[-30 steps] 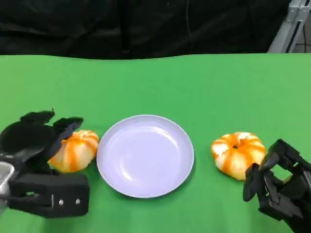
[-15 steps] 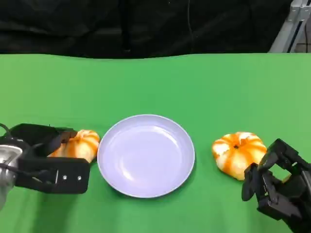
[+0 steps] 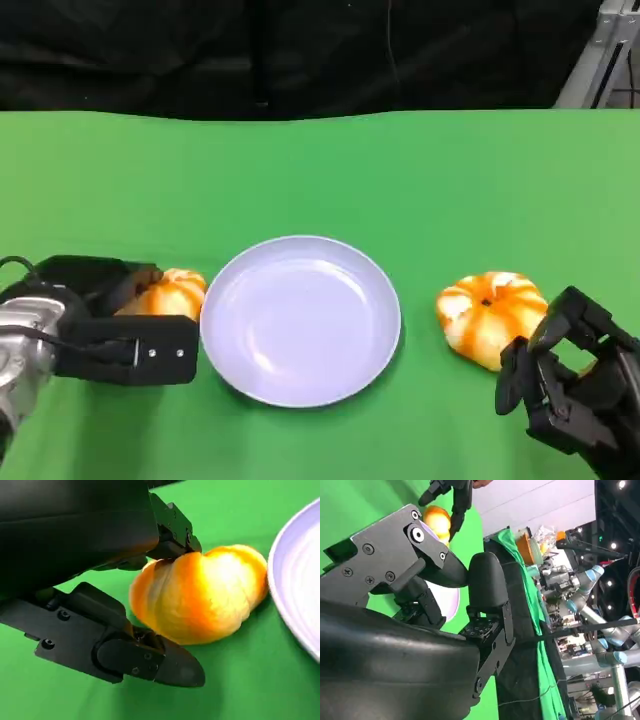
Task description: Grasp the bread from the table and place it into the plate.
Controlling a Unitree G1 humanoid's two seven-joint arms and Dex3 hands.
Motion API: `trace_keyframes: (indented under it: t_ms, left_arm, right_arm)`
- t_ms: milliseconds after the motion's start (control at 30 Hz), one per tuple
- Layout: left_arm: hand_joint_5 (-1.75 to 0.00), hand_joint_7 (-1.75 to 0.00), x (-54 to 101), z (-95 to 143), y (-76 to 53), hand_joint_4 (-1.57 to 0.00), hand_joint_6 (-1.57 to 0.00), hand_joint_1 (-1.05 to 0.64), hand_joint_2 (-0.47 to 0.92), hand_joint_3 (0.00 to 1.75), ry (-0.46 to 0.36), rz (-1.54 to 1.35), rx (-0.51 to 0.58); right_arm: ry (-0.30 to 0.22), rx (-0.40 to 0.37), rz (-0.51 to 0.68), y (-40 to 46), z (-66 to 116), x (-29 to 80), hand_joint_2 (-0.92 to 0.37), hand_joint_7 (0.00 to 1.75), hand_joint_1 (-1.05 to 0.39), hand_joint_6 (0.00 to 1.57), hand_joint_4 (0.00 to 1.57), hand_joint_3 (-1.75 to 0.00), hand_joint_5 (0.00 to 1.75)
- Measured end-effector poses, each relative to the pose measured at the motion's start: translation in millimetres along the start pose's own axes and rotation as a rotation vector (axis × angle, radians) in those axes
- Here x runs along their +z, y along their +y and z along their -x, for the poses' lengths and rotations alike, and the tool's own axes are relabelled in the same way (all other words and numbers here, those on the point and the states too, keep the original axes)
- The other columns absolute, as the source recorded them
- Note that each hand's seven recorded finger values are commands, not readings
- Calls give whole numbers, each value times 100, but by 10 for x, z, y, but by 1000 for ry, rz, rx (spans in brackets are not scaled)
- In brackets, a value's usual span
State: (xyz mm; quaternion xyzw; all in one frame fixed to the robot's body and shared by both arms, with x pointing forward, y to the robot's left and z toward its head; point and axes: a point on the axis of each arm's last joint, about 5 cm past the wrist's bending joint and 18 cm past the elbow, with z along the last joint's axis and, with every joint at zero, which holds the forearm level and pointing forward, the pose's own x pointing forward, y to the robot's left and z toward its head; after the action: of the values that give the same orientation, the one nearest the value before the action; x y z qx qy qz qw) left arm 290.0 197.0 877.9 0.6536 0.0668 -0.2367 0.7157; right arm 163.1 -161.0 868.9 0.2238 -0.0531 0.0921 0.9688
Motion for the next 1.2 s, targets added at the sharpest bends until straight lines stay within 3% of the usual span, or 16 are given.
trace_keyframes:
  t_ms: [100,200,267,333,467,667,700,733,767,800,833,900,1033,1200]
  left_arm:
    - [-5,-4,-6,-1,-53,-63,-60,-51,92,4,-4,21,37]
    - [-8,-6,3,-6,-99,-78,-71,-25,92,6,0,36,73]
    - [-8,-6,22,-14,-135,-80,-73,-22,92,6,3,50,106]
    - [-15,-9,32,-16,-163,-106,-94,-10,92,14,5,63,134]
    - [-16,-7,30,-5,-215,-120,-105,-9,92,11,21,154,185]
    - [-14,-2,15,2,-202,-121,-98,-11,92,12,25,204,202]
    - [-42,-6,15,3,-200,-116,-107,-8,92,14,25,205,203]
    - [-106,-11,11,5,-197,-90,-112,-6,92,16,24,207,205]
    - [-139,-59,-3,11,-191,-74,-93,-4,92,17,23,209,209]
    - [-157,-106,-26,22,-178,-66,-72,-2,92,20,24,211,216]
    - [-165,-127,-50,33,-157,-62,-62,0,92,21,26,216,227]
    - [-173,-132,-99,52,-96,-62,-64,2,92,20,33,232,258]
    - [-159,-104,-134,77,33,-74,-85,2,92,29,8,237,299]
    - [-164,-108,-101,91,178,-73,-86,1,92,29,-40,226,368]
  right_arm:
    - [-1,0,0,0,0,0,-48,170,-16,65,88,-125,175]
    - [-4,0,1,1,0,1,-47,170,-17,65,88,-125,175]
    - [-3,-1,0,2,2,0,-46,170,-18,65,88,-126,175]
    - [-4,0,0,3,3,0,-47,169,-17,66,88,-126,175]
    - [-7,2,0,7,4,5,-48,169,-16,66,89,-126,175]
    - [-8,3,-1,7,4,6,-48,167,-16,67,89,-124,175]
    - [-8,3,-1,7,4,6,-48,167,-16,67,88,-124,175]
    - [-8,3,-2,7,4,6,-49,167,-16,67,88,-124,175]
    - [-9,3,-4,5,4,6,-48,167,-15,67,88,-124,175]
    - [-10,2,-5,2,5,8,-48,167,-15,67,88,-124,175]
    - [-12,0,-8,-4,7,9,-48,167,-15,67,88,-124,175]
    - [-15,-7,-7,-16,12,15,-48,167,-14,68,88,-124,175]
    - [-14,-10,-6,-18,17,22,-47,168,-15,68,89,-125,175]
    - [-16,-14,-4,-16,26,32,-46,168,-15,67,89,-125,175]
